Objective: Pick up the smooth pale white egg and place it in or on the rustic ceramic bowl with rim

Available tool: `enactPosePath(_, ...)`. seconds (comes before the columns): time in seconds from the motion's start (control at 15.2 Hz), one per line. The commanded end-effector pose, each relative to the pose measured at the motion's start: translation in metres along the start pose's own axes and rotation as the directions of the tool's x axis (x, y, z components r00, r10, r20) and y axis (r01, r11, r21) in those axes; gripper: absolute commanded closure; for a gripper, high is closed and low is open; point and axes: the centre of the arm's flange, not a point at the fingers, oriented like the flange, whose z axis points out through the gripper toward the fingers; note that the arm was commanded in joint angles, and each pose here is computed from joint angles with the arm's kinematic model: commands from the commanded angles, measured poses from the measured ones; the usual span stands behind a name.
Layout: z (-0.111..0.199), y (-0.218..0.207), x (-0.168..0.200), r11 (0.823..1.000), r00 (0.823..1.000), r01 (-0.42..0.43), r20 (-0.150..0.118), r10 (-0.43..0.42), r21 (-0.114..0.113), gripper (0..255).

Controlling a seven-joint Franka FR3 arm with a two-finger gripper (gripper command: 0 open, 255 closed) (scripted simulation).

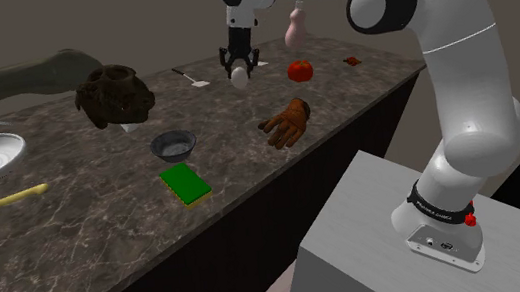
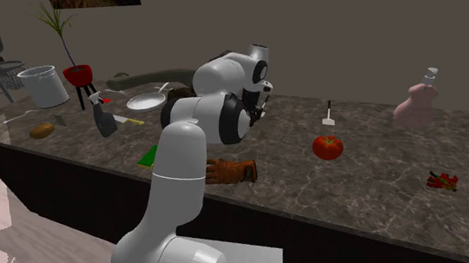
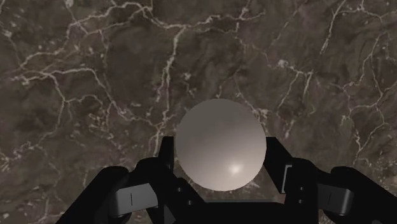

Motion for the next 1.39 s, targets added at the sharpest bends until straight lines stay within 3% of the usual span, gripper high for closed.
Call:
enactPosePath(0.0,-0.011,-0.002,-0.002,1.000,1.000,0.000,0.000,0.000,0.000,255)
enactPosePath(0.99,-0.088,-0.011,-0.017,1.000,1.000,0.000,0.000,0.000,0.000,255)
enactPosePath(1.32,-0.081,-0.049,-0.053,1.000,1.000,0.000,0.000,0.000,0.000,255)
